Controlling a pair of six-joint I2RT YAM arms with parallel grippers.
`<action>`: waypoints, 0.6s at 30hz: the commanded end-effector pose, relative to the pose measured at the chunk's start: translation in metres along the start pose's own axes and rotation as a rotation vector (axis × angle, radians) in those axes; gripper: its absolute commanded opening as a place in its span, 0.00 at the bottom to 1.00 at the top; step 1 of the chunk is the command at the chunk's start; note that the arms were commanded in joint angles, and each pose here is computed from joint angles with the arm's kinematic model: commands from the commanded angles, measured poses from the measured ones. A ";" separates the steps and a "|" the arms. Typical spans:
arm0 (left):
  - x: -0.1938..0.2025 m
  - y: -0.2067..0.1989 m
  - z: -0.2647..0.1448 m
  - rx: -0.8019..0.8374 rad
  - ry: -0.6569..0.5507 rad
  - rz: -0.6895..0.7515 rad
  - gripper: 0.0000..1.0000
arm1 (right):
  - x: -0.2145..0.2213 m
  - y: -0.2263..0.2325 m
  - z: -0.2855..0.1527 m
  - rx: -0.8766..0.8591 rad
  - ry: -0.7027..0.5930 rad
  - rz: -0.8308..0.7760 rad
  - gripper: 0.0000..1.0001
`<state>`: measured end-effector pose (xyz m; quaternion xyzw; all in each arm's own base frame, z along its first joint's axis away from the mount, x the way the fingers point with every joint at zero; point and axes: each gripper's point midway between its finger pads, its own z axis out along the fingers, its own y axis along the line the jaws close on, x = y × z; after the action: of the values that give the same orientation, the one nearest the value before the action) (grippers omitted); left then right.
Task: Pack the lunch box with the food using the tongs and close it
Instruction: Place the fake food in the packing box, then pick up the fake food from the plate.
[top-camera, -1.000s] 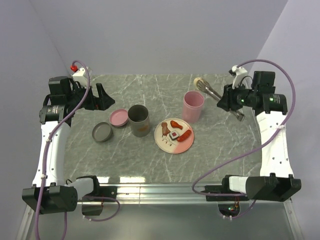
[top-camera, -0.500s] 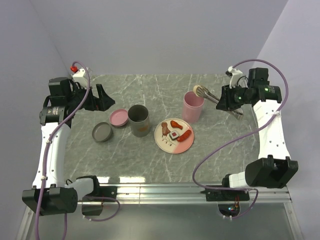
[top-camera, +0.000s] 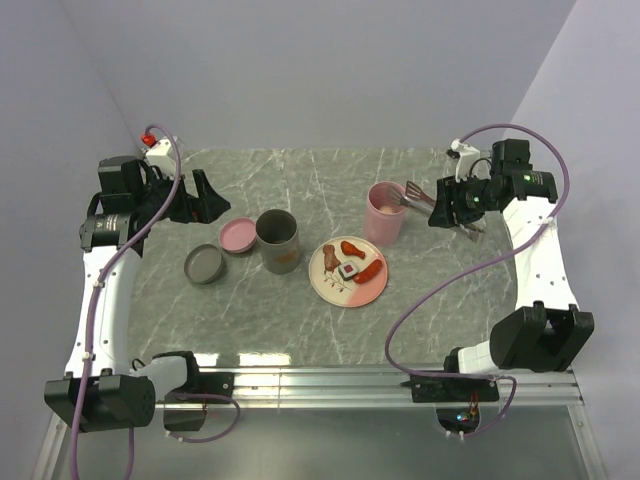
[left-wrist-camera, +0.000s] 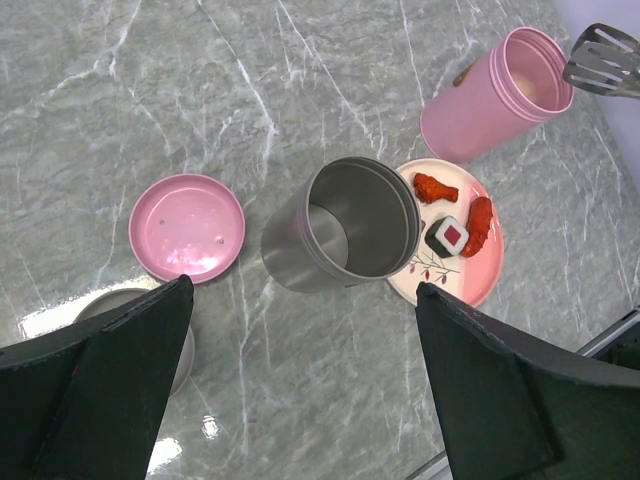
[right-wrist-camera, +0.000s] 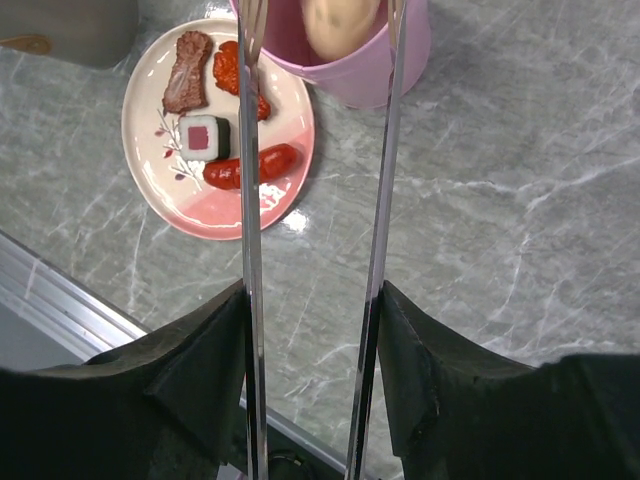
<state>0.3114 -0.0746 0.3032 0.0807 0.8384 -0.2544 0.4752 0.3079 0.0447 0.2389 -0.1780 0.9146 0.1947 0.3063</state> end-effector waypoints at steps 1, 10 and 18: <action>-0.010 -0.006 -0.004 0.022 -0.045 0.029 0.99 | -0.010 0.002 -0.003 -0.002 -0.025 -0.026 0.58; -0.012 -0.007 -0.005 0.024 -0.043 0.023 0.99 | -0.014 0.037 -0.019 -0.060 -0.030 -0.098 0.58; -0.013 -0.008 -0.005 0.027 -0.043 0.021 0.99 | 0.033 0.096 -0.011 -0.125 0.080 -0.209 0.57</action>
<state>0.3111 -0.0749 0.3028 0.0791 0.8388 -0.2559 0.4740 0.2570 0.1146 0.2542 -0.2978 0.8837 0.2163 0.2891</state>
